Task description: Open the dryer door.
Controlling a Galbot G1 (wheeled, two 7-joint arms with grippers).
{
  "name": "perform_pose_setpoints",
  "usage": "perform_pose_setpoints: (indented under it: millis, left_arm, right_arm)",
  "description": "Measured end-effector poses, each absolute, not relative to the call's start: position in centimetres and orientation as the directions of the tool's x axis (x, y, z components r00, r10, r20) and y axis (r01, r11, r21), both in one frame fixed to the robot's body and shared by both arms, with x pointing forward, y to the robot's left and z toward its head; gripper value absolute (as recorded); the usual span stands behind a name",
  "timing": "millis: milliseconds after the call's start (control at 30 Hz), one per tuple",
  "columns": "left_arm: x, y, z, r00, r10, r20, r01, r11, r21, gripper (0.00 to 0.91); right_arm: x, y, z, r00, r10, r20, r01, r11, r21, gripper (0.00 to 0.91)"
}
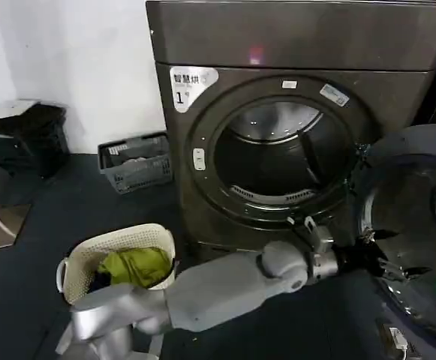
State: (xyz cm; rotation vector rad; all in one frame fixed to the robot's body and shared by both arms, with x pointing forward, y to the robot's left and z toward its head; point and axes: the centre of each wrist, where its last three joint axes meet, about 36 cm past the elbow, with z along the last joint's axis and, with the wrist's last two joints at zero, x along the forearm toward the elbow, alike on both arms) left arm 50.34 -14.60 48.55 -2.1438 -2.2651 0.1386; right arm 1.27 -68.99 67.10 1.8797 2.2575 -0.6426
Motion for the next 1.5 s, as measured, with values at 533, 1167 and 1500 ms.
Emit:
perform_pose_setpoints:
  millis: [533,1167,1500]
  left_arm:
    - [51.9,-13.9,47.2,-0.118,0.993,-0.020,0.991,0.116,-0.073,0.907]
    - [51.9,-13.8,46.5,-0.156,0.988,-0.019,0.988,0.156,-0.010,0.907]
    - [51.3,-14.0,47.0,-0.203,0.966,-0.162,0.977,0.211,0.032,0.907]
  right_arm:
    - [0.5,-68.7,68.0,-0.209,0.901,-0.380,0.963,0.122,-0.240,0.907]
    - [0.6,-68.8,67.8,-0.218,0.902,-0.373,0.962,0.132,-0.241,0.907]
    - [0.8,-68.9,67.7,-0.225,0.902,-0.369,0.960,0.141,-0.241,0.907]
